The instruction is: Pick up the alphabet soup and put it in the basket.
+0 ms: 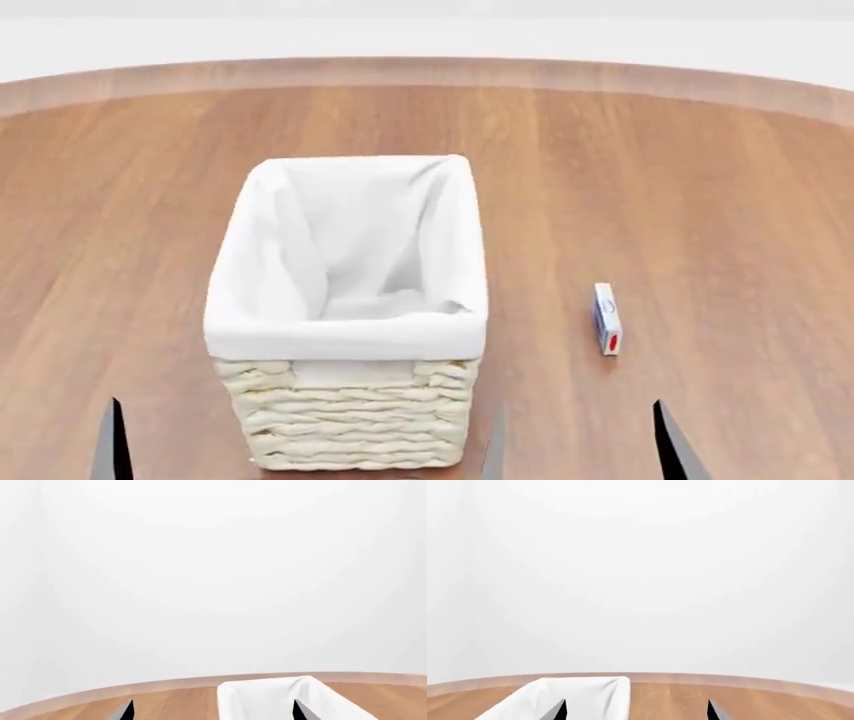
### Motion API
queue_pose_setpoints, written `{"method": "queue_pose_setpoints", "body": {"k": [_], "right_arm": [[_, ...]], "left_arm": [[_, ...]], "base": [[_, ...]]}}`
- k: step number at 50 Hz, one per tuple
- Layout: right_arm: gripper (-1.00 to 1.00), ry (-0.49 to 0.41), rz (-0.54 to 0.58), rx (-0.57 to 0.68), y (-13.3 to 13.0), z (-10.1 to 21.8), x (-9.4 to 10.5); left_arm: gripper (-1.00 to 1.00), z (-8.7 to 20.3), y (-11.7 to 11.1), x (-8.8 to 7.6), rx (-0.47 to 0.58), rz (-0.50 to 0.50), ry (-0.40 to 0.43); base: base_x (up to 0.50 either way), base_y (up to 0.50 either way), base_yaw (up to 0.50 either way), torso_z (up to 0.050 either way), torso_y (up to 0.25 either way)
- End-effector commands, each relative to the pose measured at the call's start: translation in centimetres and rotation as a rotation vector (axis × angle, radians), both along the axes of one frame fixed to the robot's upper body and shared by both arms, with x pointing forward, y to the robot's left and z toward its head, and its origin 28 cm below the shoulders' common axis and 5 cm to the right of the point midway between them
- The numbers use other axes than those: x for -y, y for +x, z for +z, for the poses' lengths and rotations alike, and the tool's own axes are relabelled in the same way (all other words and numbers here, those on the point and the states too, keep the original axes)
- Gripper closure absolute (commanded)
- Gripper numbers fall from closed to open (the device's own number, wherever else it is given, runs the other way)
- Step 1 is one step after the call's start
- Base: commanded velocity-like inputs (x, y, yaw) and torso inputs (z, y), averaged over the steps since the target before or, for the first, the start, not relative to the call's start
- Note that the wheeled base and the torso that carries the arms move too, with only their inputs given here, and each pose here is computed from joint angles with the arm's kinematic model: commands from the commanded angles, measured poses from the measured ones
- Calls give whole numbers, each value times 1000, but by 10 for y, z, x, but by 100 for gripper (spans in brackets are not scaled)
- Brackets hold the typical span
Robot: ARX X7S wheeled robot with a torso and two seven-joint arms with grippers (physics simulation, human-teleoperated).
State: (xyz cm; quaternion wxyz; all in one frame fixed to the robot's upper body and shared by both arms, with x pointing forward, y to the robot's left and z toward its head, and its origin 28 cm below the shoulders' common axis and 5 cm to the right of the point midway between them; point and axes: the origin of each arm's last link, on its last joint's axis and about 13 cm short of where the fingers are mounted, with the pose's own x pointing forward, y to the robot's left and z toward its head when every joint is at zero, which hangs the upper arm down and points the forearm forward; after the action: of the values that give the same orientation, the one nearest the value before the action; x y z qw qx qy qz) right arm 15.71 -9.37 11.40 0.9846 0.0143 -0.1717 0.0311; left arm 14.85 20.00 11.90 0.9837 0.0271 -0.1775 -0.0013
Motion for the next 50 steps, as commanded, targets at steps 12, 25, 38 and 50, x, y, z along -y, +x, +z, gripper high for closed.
{"method": "queue_pose_setpoints", "body": {"k": [12,25,38,50], "right_arm": [[-100,-7,0,-14,1,-1,0],[-100,8,1,-10,1,-1,0],[-100,-7,-7,-15,1,5,0],[-100,14,7,-1,0,1,1]], "left_arm": [[-100,-1,1,0,-6,-1,2],[-100,-1,1,0,-11,-4,1],[-100,-2,1,1,-16,-4,4],[-100,-4,3,1,-22,-8,8]], "base": [[0,500,0,0,0],[0,346,0,0,0],[0,24,0,0,0],[0,75,0,0,0]]}}
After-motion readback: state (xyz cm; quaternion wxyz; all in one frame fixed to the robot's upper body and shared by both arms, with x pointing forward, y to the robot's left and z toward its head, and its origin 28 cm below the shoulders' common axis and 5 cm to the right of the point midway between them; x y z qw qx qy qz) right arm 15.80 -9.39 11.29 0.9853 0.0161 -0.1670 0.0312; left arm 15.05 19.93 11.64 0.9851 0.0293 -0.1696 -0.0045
